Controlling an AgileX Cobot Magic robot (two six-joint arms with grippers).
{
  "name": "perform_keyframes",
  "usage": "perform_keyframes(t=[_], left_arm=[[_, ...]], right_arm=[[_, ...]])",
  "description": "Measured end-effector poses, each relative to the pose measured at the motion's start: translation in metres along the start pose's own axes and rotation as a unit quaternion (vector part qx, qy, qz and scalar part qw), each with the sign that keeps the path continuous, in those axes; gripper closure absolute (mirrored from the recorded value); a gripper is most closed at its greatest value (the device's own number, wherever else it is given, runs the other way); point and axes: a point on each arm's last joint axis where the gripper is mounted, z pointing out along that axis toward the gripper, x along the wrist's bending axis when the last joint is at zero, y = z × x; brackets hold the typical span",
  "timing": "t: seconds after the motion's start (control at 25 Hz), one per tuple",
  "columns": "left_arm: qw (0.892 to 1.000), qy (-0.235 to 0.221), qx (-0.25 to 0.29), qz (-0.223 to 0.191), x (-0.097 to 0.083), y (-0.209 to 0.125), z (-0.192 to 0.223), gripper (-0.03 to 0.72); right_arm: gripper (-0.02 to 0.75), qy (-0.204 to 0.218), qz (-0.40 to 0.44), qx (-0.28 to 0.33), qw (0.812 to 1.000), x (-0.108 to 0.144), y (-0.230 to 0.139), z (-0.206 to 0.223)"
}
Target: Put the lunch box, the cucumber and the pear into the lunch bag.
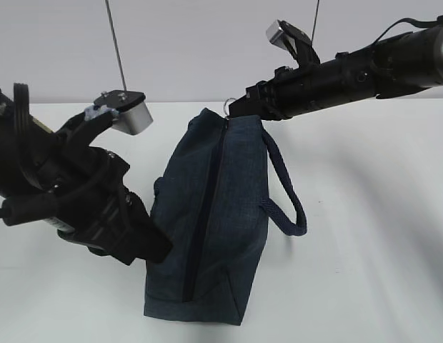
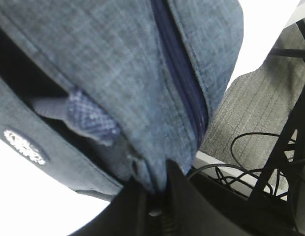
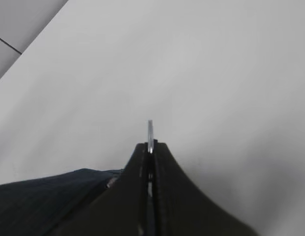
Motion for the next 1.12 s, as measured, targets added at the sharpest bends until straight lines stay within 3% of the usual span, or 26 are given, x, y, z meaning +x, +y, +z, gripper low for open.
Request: perform_keyframes(t=[0.2,0.64,0.76,0.96,1.12], left_arm=[[1.000,0.003,-0.007,0.008,-0.003,-0.001,-0.007,0.685],[1.000,-0.004,0.003,0.007,-0.004,-0.003,-0.007,0.662],[1.000,-0.005,0.005,0.006,-0.005,-0.003,-0.007,0.575],[1.000,-0.001,-0.005,0.007,-0.005,-0.001,-0.009,0.326],[0.999,0.008,-0.034,0.021,-0.007,0.013,-0.019,0.286]], right_arm=[[0.738,-0.001,-0.001,0.000,1.000,0.000,0.000,0.000],[0.738,0.057,-0.013,-0.001,0.998,0.011,0.011,-0.003],[0.738,0.064,-0.013,0.001,0.998,0.012,0.011,-0.003],[0.738,0.073,-0.010,0.004,0.997,0.013,0.009,-0.003],[0.738,0.075,-0.011,0.005,0.997,0.013,0.009,-0.003]])
